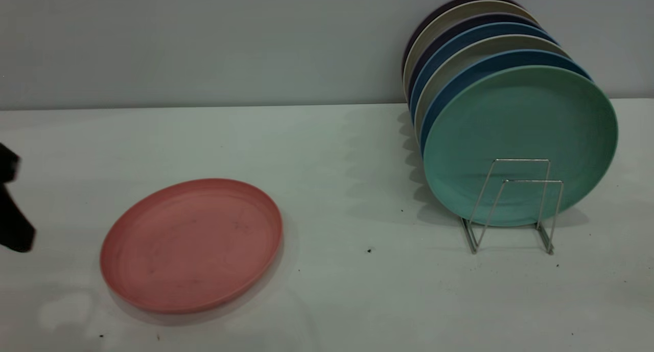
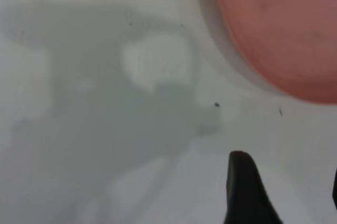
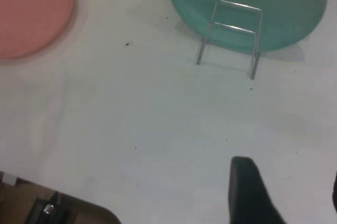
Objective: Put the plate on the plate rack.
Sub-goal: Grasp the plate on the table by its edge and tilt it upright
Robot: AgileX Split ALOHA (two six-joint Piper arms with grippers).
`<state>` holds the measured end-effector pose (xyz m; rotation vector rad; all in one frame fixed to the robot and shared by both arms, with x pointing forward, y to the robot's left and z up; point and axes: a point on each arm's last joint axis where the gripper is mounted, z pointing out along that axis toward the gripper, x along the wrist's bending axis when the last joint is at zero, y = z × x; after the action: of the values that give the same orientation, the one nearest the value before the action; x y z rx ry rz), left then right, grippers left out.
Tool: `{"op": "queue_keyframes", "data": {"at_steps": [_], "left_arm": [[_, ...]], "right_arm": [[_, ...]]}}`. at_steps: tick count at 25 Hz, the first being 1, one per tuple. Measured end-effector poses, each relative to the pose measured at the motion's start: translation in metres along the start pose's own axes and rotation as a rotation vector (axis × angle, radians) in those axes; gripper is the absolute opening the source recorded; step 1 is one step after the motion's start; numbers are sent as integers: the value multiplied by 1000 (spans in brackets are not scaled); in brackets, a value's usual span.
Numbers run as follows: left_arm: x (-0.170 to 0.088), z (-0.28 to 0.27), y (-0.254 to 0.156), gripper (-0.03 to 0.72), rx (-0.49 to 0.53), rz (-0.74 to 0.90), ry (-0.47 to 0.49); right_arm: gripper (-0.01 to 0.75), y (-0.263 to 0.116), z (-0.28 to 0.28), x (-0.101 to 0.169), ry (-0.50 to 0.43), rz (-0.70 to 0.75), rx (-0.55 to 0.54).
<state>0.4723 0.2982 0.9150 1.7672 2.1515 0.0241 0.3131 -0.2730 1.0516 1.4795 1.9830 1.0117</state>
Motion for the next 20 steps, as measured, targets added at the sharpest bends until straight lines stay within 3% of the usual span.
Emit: {"op": "queue_keyframes", "data": {"at_steps": [8,20], "left_arm": [[0,52,45,427,61,-50,-55],[11,108,61,427,129,-144,-34]], "right_arm": [[402,0,0,0,0,-3,-1],[402,0,0,0,0,-3,-1]]}}
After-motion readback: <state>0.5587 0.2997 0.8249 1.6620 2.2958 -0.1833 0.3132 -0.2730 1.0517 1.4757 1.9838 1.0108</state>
